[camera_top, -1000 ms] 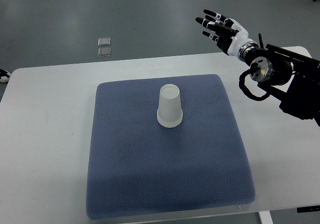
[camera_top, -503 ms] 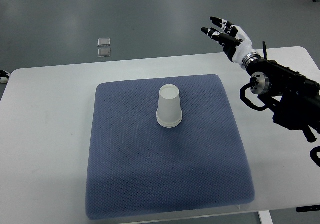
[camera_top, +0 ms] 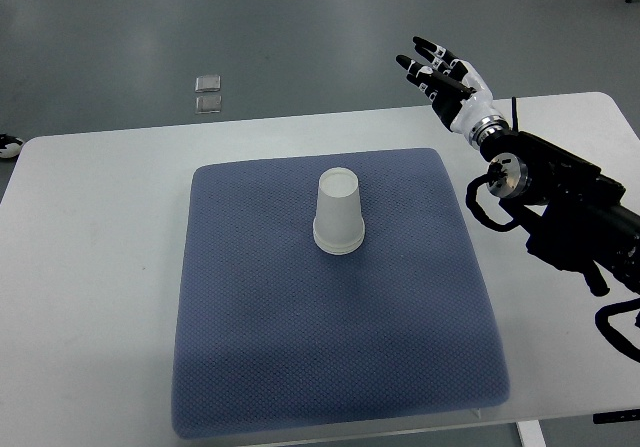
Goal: Stack paper cups
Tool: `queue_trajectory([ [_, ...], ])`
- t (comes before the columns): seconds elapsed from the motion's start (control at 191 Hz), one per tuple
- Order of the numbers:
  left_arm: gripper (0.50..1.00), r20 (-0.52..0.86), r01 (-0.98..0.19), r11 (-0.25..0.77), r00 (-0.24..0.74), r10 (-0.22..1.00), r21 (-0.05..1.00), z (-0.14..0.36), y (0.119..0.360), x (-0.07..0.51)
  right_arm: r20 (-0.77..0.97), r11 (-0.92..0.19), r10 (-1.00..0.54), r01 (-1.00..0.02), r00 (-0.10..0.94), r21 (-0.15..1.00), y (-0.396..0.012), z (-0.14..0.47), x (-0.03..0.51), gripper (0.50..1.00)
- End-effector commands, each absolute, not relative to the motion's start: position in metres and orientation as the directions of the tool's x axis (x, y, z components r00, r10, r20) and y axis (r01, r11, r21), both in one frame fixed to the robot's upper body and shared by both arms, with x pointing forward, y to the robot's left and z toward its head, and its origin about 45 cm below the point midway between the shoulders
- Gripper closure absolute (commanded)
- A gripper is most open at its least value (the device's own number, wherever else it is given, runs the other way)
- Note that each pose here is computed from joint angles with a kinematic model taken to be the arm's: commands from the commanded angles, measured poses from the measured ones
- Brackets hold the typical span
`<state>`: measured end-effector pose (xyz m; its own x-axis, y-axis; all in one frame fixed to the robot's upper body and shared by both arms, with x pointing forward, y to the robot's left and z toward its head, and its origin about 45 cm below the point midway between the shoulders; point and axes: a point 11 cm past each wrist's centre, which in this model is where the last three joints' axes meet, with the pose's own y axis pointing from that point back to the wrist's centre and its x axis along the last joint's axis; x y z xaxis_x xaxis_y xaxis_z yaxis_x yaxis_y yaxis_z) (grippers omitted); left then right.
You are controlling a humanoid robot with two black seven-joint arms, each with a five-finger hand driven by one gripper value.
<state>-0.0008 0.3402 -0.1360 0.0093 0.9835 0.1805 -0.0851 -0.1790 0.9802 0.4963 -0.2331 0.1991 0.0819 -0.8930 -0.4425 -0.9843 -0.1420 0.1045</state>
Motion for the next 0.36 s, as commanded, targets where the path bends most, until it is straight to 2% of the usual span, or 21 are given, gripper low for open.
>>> queue_trajectory([
  [0.0, 0.500, 0.179, -0.085, -0.178, 0.010, 0.984, 0.980, -0.136, 0.340, -0.001, -0.437, -0.125, -0.898, -0.984, 0.056, 0.130, -0.241, 0.187, 0.491, 0.587],
  [0.199, 0.500, 0.179, -0.085, -0.178, 0.010, 0.984, 0.980, -0.136, 0.340, -0.001, -0.433, -0.107, -0.901, -0.982, 0.029, 0.156, -0.250, 0.173, 0.483, 0.587],
  [0.356, 0.500, 0.181, -0.085, -0.179, 0.008, 0.984, 0.980, -0.136, 0.340, -0.001, -0.429, -0.077, -0.903, -0.991, 0.022, 0.112, -0.257, 0.177, 0.484, 0.587],
])
